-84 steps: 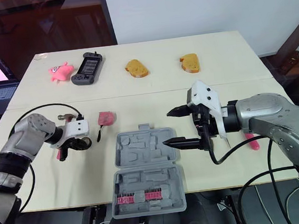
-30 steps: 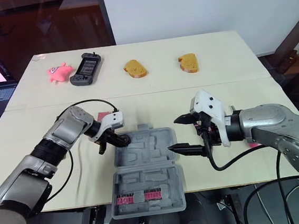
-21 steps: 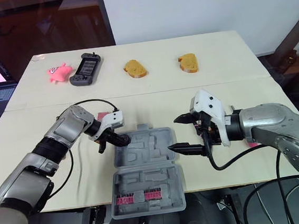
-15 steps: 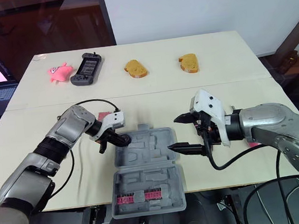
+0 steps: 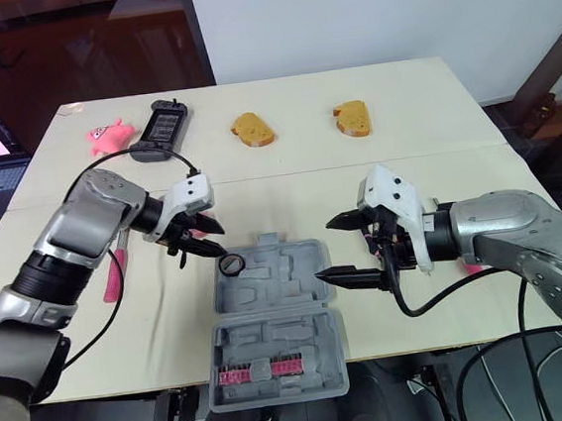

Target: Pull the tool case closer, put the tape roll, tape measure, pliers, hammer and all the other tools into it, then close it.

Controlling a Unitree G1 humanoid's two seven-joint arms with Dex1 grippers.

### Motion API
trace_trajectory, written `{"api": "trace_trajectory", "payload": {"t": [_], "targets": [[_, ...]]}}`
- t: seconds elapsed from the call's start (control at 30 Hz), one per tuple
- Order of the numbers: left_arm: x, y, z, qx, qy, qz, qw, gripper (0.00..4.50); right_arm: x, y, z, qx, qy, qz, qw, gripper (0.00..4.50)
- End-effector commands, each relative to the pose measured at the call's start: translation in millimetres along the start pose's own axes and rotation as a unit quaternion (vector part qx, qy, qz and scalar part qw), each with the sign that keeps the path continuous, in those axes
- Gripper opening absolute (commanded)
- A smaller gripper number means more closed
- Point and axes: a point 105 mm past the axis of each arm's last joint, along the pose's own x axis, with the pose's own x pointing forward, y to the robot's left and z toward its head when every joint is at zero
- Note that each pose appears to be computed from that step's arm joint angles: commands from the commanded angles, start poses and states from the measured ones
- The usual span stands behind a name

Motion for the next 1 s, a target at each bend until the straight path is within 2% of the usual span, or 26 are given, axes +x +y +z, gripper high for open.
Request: {"api": "trace_trajectory", "payload": {"t": [0.03, 0.13, 0.2, 0.27, 0.33, 0.77, 1.0], "targets": [[-2.6, -7.7, 0.9, 0.02, -0.098, 0.02, 0.995, 2.54, -3.4, -3.1, 9.7, -0.027, -0.001, -0.003, 1.0, 4.5], [8.0, -13.3, -12.8, 0.0, -0.147, 0.035, 0.989, 2.54, -2.9, -4.0, 11.4, -0.031, 0.001, 0.002, 1.0, 4.5], [14.5, -12.6, -22.9, -0.002, -0.153, 0.055, 0.987, 2.54, -3.1, -4.3, 12.1, -0.033, 0.002, 0.005, 0.999, 4.5], [19.4, -5.6, -25.5, 0.008, -0.163, 0.094, 0.982, 2.01, -4.2, -4.9, 12.5, -0.034, 0.005, 0.006, 0.999, 4.5], [27.2, -4.0, -29.4, 0.012, -0.164, 0.112, 0.98, 1.23, -5.3, -5.1, 12.7, -0.035, 0.007, 0.007, 0.999, 4.5], [38.1, -1.5, -38.1, 0.009, -0.181, 0.127, 0.975, 1.23, -6.4, -4.6, 13.9, -0.038, 0.009, 0.004, 0.999, 4.5], [64.7, -6.1, -52.9, 0.023, -0.165, 0.104, 0.981, 1.23, -6.6, -5.9, 14.3, -0.039, 0.008, 0.001, 0.999, 4.5]]}}
